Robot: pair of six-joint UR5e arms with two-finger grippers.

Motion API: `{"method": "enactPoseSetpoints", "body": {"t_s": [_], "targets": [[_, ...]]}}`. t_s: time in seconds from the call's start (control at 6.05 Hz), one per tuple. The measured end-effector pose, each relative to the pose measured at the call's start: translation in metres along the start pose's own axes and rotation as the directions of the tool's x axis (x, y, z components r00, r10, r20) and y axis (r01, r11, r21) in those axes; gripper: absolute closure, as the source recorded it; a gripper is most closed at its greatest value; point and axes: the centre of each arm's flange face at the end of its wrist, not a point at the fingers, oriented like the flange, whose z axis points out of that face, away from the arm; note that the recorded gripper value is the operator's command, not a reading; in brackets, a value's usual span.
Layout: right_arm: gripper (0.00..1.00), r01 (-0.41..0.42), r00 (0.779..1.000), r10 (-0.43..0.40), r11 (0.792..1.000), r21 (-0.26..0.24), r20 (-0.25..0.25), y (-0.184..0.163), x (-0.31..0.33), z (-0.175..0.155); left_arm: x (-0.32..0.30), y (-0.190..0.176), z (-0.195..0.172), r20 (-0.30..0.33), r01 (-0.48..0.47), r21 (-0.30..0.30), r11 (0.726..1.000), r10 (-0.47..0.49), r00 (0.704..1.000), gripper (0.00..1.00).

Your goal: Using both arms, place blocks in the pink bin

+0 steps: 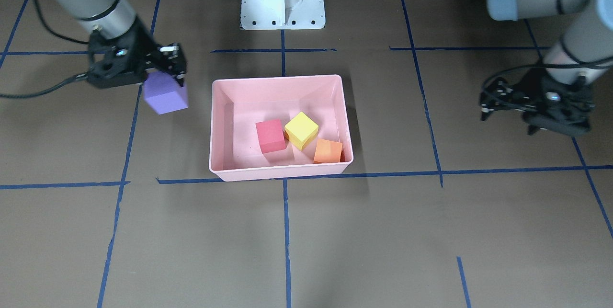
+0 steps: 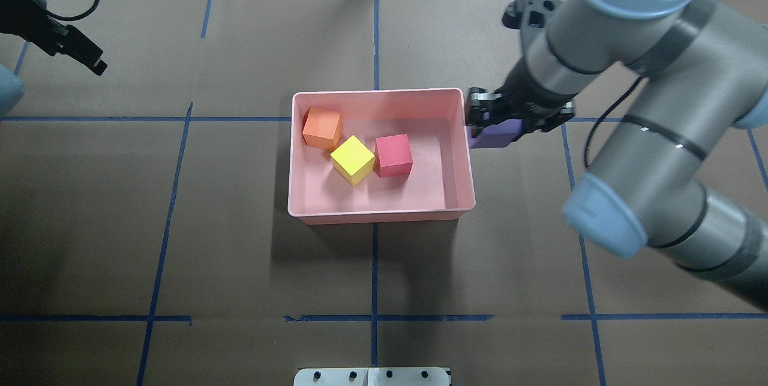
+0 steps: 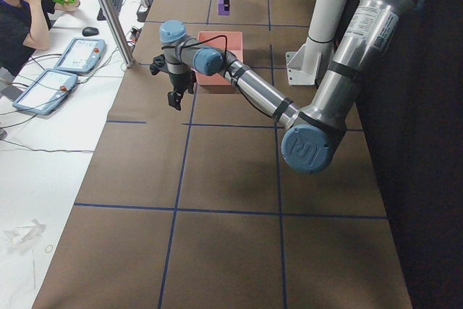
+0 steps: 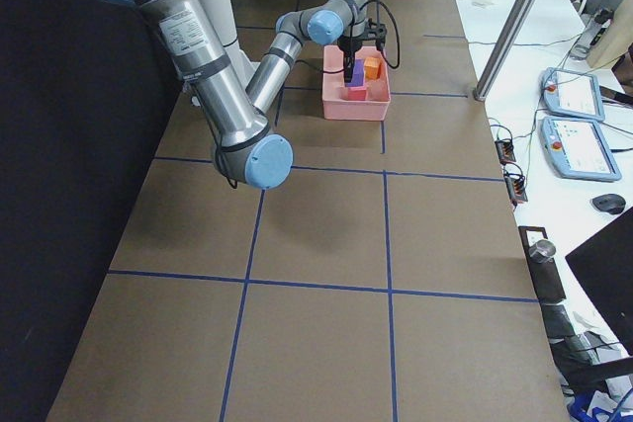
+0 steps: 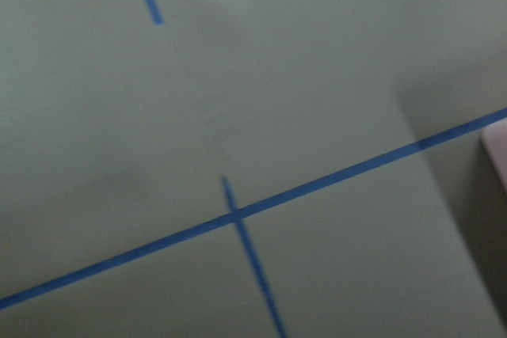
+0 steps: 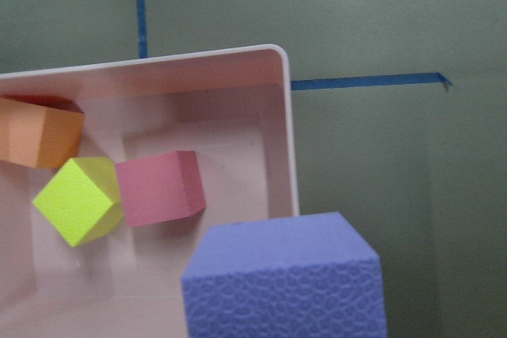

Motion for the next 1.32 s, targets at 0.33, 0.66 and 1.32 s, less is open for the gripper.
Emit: {"method": "enactPoseSetpoints", "body": {"t_s": [0.33, 0.66, 1.32], "targets": [[0.0, -0.066, 0.998, 0.067, 0.997, 0.041, -0.018, 0.023, -0.043, 0.018, -0.003, 0.001, 0.0, -0.015, 0.013, -0.004, 1.0, -0.013, 1.0, 0.0], [0.0, -0.005, 0.998, 0.007, 0.999, 0.042, -0.055, 0.02, -0.037, 0.018, -0.003, 0.001, 0.001, -0.016, 0.018, -0.006, 1.0, -0.018, 1.0, 0.0], [0.0, 0.278, 0.952, -0.279, 0.96, -0.028, -0.128, -0.094, 0.161, -0.043, -0.095, 0.028, -0.01, 0.032, -0.004, -0.011, 1.0, 0.004, 0.999, 0.0]]}}
